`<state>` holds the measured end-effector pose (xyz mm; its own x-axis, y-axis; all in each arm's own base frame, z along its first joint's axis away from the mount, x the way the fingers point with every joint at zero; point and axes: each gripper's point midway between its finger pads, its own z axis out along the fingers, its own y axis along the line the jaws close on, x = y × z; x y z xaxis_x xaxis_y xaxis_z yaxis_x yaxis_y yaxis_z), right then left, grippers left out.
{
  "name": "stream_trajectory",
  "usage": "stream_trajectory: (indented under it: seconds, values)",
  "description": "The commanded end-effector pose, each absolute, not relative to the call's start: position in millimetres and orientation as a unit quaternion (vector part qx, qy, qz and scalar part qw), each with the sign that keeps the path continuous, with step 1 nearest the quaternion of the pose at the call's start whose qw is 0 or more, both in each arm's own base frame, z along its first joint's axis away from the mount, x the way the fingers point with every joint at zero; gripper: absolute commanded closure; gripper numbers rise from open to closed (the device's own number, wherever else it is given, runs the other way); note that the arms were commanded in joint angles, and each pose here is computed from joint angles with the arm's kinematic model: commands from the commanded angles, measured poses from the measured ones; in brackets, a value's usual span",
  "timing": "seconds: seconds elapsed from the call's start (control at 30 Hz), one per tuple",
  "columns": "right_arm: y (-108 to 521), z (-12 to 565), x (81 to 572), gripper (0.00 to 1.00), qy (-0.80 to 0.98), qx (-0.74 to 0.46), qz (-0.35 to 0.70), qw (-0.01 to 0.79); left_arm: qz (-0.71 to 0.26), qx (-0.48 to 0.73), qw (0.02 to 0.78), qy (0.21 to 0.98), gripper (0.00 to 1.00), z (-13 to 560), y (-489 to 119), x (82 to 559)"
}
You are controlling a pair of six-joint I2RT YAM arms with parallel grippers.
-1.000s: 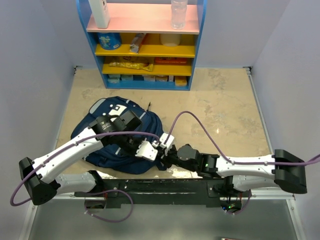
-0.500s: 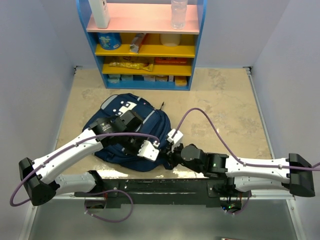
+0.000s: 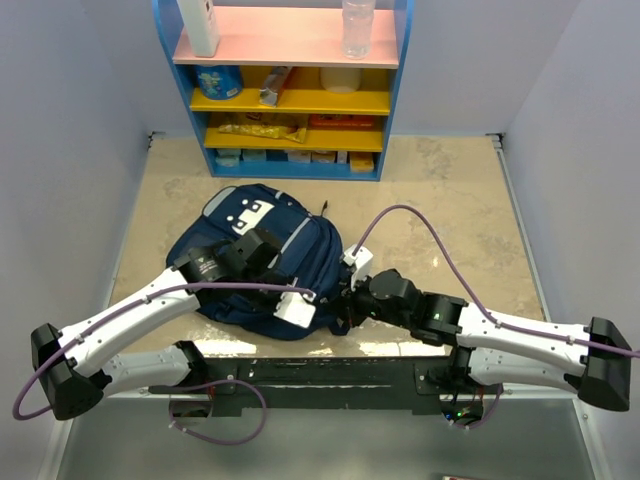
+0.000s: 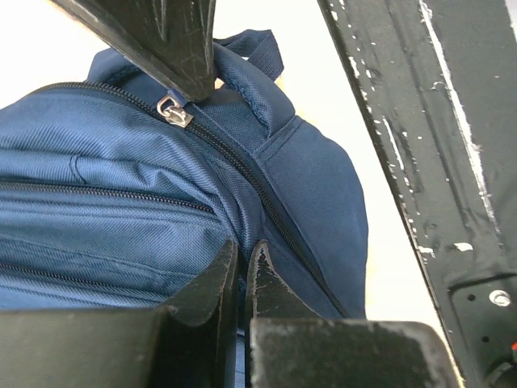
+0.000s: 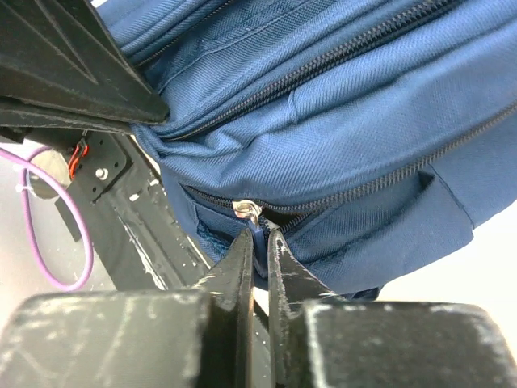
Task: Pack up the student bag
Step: Zip the student bag at the center of the board.
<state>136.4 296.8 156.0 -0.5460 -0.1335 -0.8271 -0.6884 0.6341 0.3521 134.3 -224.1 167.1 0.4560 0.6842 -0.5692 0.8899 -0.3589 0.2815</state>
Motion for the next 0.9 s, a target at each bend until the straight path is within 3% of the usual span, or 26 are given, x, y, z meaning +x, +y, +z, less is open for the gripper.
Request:
stream_trajectory:
  seconds: [0.0,0.03,0.07,0.23,0.5,0.7,0.87]
  values:
    - [308.7,179.4,146.0,0.89,0.798,-0.231,0.373,0.414,-0.165,0.802,0.258,0.513,1.00,166.2,-206.1,132.5]
    - [308.0,178.8,146.5,0.86,0.798,-0.229,0.372,0.415,-0.165,0.802,0.261,0.511,1.00,169.4,-206.6,132.7]
    - [307.1,179.2,146.9,0.76,0.797,-0.227,0.372,0.417,-0.165,0.803,0.261,0.510,1.00,170.3,-206.2,132.3]
    - [304.7,176.4,145.2,0.57,0.794,-0.235,0.371,0.419,-0.170,0.799,0.264,0.513,1.00,173.5,-205.9,130.1]
    - [312.4,168.1,126.6,0.61,0.778,-0.248,0.409,0.407,-0.178,0.791,0.270,0.519,1.00,177.7,-213.1,132.2]
    - [320.6,153.3,105.6,0.54,0.769,-0.255,0.427,0.402,-0.186,0.778,0.286,0.528,1.00,184.3,-224.0,139.1]
    - [320.4,136.4,118.1,0.51,0.782,-0.240,0.388,0.425,-0.195,0.776,0.290,0.525,1.00,193.4,-229.3,138.4]
